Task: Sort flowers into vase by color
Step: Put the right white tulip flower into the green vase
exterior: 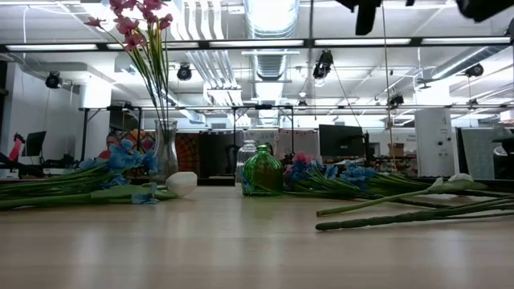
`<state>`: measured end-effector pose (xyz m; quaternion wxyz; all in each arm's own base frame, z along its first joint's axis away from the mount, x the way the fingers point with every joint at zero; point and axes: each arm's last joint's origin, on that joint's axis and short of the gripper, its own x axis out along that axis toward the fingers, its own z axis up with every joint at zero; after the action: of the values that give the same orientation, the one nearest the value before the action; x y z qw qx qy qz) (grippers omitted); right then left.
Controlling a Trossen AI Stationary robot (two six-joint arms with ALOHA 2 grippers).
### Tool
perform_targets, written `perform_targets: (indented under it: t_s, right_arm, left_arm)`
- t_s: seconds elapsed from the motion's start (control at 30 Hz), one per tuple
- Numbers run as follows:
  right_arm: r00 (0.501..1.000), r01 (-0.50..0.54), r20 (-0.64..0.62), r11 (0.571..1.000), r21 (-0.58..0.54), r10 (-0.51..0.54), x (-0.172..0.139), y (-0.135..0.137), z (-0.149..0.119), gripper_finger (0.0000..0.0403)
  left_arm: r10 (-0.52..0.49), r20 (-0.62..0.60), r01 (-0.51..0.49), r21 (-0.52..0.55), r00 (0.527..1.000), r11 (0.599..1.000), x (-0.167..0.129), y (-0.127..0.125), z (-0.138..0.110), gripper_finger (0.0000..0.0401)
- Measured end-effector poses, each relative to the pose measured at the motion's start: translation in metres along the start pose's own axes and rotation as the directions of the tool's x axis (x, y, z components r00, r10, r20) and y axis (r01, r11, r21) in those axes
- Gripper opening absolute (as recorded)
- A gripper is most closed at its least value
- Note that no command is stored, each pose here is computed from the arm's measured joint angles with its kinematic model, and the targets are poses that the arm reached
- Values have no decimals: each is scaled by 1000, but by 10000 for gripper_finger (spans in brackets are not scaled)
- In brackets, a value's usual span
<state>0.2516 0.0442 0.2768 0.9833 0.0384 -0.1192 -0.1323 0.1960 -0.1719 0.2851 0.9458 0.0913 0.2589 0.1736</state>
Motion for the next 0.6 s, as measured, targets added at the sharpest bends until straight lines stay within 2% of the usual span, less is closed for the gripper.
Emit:
perform_targets:
  t_s: [0.13, 0.33, 0.6]
  right_arm:
    - [996, 20, 87, 999, -48, -16, 10, -4, -13, 13]
    - [994, 46, 104, 995, -83, -37, 31, -10, -33, 13]
    - [988, 113, 125, 983, -142, -95, 53, -22, -38, 13]
  left_arm:
    - [15, 6, -15, 0, 1000, 1000, 1, 1, 0, 276]
    - [28, 13, -28, 2, 1000, 1000, 1, 1, 0, 276]
    - [34, 16, -35, 2, 999, 999, 2, 2, 0, 276]
